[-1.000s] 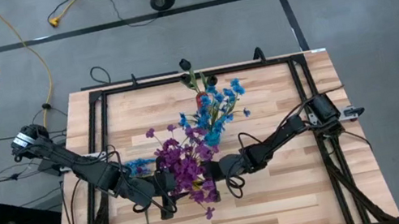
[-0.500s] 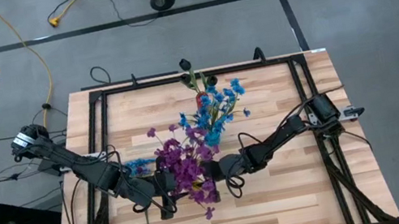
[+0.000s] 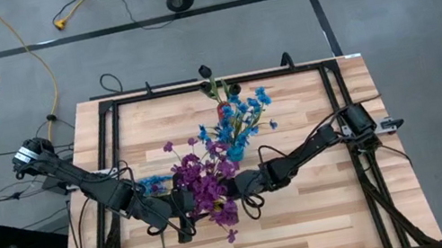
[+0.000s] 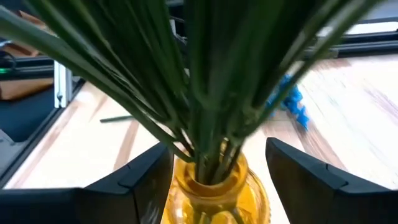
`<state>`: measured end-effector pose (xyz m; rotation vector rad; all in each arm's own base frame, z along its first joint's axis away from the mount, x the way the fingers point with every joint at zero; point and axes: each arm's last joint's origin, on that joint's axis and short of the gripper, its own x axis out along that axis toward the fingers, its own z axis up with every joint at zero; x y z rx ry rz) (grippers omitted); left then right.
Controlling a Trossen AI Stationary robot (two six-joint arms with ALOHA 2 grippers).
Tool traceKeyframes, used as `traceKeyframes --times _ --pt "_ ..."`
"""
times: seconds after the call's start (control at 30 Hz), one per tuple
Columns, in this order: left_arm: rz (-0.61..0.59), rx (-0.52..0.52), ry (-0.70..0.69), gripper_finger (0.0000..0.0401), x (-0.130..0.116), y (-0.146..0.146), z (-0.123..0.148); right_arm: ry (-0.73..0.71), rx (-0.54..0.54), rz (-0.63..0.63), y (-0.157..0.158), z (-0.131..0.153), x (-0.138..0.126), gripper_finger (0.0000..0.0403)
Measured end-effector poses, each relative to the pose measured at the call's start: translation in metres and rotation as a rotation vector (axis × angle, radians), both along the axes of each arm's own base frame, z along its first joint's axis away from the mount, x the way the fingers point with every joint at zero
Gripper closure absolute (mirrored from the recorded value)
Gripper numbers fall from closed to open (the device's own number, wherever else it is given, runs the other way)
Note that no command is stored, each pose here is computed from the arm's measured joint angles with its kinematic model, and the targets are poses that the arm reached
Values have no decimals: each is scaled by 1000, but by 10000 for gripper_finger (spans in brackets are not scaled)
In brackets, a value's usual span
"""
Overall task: Sort flowers into vase by color
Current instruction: Put the violet flower into the yellow crystal vase
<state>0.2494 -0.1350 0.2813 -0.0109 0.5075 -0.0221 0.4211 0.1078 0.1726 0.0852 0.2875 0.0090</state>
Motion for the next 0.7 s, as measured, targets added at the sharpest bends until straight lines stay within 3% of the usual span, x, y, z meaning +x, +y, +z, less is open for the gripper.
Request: traceKeyframes --times 0.37,0.7 --pt "0 0 0 200 0 0 0 23 -16 3 0 -2 -1 131" --pt "-4 -2 2 200 0 0 0 23 -15 3 0 -2 -1 229"
